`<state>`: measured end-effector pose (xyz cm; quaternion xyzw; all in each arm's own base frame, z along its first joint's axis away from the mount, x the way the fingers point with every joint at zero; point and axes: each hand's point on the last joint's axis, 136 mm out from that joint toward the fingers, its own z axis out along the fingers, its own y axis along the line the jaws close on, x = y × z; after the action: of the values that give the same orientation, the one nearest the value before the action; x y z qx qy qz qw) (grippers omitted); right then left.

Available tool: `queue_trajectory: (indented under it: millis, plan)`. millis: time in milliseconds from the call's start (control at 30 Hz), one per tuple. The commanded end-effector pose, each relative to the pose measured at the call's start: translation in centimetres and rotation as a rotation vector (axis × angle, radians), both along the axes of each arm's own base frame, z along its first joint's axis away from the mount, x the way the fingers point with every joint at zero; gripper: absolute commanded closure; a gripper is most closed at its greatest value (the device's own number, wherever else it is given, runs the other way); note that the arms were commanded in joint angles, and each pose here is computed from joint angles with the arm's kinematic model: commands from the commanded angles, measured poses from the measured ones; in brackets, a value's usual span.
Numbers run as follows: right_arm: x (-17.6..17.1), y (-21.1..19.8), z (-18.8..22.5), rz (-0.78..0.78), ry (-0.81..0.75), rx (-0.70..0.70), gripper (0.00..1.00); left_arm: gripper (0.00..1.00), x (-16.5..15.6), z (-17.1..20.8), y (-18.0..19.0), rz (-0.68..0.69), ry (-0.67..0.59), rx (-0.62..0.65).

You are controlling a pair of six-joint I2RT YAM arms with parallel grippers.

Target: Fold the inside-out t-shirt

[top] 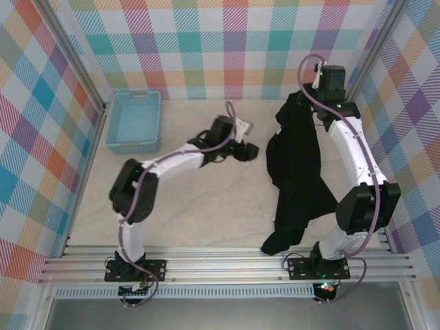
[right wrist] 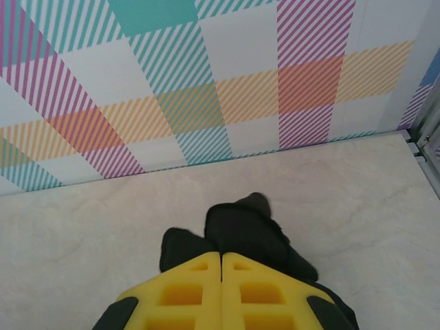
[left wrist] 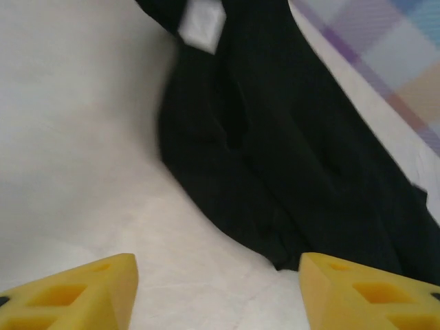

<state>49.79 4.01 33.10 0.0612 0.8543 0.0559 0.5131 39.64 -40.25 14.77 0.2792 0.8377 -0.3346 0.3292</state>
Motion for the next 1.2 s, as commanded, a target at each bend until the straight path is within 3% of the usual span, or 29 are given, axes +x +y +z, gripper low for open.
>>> queue_trajectory:
  millis: [0, 167, 267, 567, 800, 967, 1067, 1167]
  plan:
    - [-0.4, -0.4, 1.6, 0.000, -0.041, -0.037, 1.00, 0.33, -0.1, 0.5, -3.1, -0.108, 0.008, -0.111]
    - [-0.6, -0.7, 1.7, -0.001, -0.039, -0.047, 1.00, 0.28, -3.4, -3.8, -6.7, -0.159, 0.095, -0.074]
    - [-0.7, -0.6, 1.7, 0.003, -0.040, -0.041, 1.00, 0.29, -3.5, -5.3, -7.9, -0.139, 0.124, -0.065]
    - [-1.1, -0.9, 1.4, 0.003, -0.038, -0.033, 1.00, 0.50, -2.0, -8.2, -10.1, -0.118, 0.164, -0.006]
    - [-1.1, -1.1, 1.8, 0.009, -0.048, -0.024, 1.00, 0.40, -1.0, -8.5, -7.7, -0.030, 0.066, 0.121]
    - [-1.0, -0.9, 1.2, 0.018, -0.037, -0.006, 1.00, 0.39, -1.3, -9.6, -7.3, -0.023, 0.041, 0.197]
    - [-1.0, -0.8, 1.1, 0.019, -0.036, -0.001, 1.00, 0.48, -1.9, -10.5, -8.1, -0.046, 0.063, 0.192]
    - [-1.1, -0.9, 1.3, 0.019, -0.039, -0.002, 1.00, 0.66, -1.8, -10.2, -8.7, -0.054, 0.058, 0.174]
